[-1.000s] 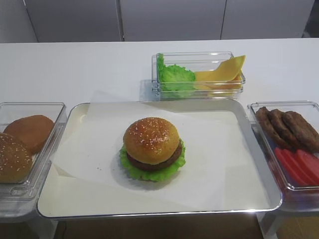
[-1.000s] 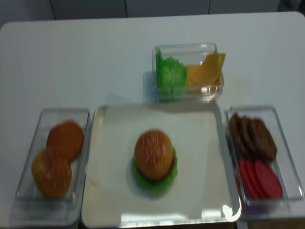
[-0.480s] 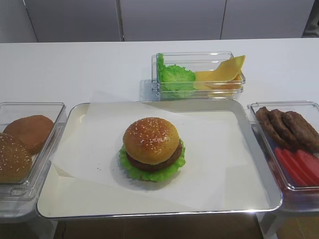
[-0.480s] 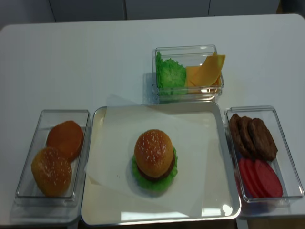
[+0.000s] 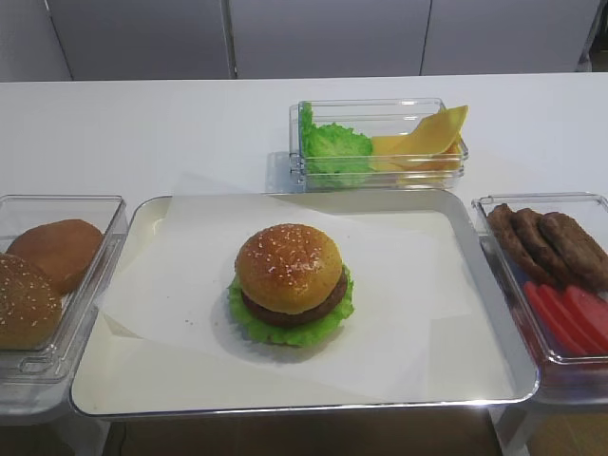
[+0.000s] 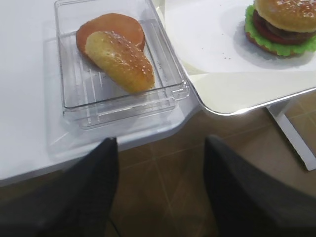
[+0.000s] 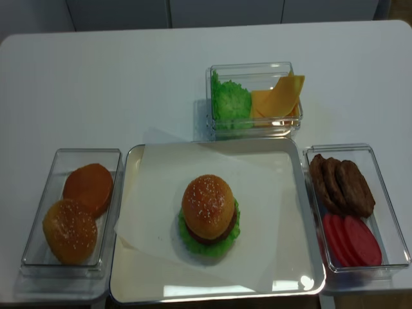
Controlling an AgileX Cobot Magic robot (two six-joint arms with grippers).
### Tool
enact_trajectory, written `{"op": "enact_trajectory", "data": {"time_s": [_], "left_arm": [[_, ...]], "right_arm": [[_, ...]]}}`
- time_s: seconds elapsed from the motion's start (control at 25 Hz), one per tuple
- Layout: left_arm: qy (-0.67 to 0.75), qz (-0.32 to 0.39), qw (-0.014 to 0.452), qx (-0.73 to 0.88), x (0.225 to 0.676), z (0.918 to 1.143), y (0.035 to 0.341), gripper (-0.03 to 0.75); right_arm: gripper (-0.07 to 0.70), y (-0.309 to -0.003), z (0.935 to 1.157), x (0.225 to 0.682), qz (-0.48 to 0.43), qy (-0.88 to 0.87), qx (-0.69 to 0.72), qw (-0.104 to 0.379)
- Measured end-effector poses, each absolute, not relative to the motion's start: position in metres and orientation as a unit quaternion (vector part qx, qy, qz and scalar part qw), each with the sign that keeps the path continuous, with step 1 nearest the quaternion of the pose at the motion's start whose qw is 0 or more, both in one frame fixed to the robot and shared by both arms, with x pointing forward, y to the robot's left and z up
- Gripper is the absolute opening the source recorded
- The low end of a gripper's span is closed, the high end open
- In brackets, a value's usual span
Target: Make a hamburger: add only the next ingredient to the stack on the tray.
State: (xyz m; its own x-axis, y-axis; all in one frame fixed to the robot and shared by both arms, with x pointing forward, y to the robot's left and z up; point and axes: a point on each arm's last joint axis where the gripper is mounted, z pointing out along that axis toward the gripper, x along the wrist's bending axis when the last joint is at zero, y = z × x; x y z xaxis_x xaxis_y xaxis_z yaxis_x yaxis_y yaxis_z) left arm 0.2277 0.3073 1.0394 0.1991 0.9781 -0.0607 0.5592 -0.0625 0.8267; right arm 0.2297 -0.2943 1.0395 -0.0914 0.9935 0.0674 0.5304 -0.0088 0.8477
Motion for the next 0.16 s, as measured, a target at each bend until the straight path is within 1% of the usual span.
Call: {"op": "enact_trajectory", "data": {"time_s": [0.16], "left_arm": [[0.590, 0.288, 0.372, 0.657, 0.2274, 1.0396, 0.3066, 0.405]], "right_arm": [[0.179, -0.2943, 1.0395, 0.2297, 0.379, 0.634, 0.601, 0.306]]}}
